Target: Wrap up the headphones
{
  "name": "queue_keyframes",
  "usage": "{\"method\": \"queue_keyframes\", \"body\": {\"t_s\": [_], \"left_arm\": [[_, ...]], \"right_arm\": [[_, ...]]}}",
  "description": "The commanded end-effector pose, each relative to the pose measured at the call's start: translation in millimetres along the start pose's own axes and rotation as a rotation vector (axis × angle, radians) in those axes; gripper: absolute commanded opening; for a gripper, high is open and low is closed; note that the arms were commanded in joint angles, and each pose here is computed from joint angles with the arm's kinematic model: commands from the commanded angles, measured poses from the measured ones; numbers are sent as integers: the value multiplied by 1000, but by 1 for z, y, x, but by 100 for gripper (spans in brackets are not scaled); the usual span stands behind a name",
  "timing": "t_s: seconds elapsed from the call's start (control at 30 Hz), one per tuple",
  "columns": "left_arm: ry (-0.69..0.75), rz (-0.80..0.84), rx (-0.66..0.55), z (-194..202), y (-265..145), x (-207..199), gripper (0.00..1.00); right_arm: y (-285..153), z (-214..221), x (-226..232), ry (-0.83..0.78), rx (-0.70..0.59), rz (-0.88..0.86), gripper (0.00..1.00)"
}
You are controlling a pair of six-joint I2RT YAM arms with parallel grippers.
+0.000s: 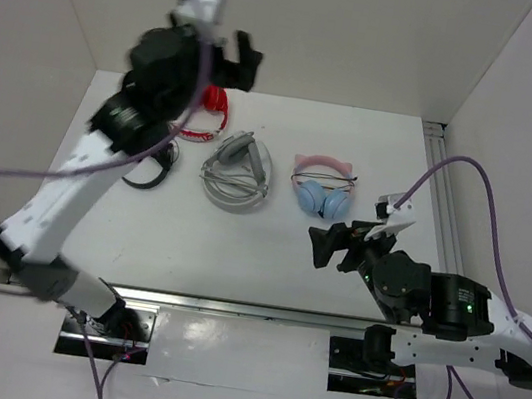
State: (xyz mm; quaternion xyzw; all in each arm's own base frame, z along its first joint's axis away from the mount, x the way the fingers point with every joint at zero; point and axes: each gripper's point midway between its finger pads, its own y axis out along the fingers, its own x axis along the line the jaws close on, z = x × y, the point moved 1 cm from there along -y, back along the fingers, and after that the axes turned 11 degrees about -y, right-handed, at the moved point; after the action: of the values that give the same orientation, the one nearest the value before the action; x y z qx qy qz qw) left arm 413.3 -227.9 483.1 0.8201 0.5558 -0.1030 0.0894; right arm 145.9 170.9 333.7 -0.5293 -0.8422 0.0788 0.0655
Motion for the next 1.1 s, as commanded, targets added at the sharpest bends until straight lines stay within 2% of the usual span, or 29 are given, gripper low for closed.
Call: {"method": "queue_keyframes", "body": {"t_s": [0.0,0.03,0.07,0.1,0.17,0.2,0.23,0.33,0.47,0.6,0.73,1.07], "left_arm": [[-125,-237,206,63,-87,58,100],[-139,-221,225,75,-109,55,100],[-169,-171,173,62,-149,51,100],[-158,-175,258,106,-162,59,100],[-225,-162,337,139,-194,61,100],[-251,-141,321,140,-216,63,100],[-262,-159,385,174,-227,71,100],[-264,-154,382,197,-256,83,100],[-278,-181,296,188,-279,96,100],[-304,-155,216,179,-283,97,100],[-319,-218,160,171,-290,110,100],[-336,-178,92,162,-300,109,100]], "right_arm": [[-9,-15,-22,41,-28,66,100],[-10,-13,-23,35,-33,55,100],[-15,-19,-27,70,-64,31,100],[-18,-20,-29,78,-74,15,100],[-20,-18,-32,103,-100,-2,100],[-24,-20,-37,124,-118,-17,100],[-26,-19,-39,129,-122,-18,100],[-27,-19,-40,141,-136,-25,100],[-19,-8,-42,103,-91,43,100],[-15,-2,-41,66,-70,79,100],[-15,-1,-43,68,-69,91,100],[-18,-1,-49,101,-88,94,100]]}}
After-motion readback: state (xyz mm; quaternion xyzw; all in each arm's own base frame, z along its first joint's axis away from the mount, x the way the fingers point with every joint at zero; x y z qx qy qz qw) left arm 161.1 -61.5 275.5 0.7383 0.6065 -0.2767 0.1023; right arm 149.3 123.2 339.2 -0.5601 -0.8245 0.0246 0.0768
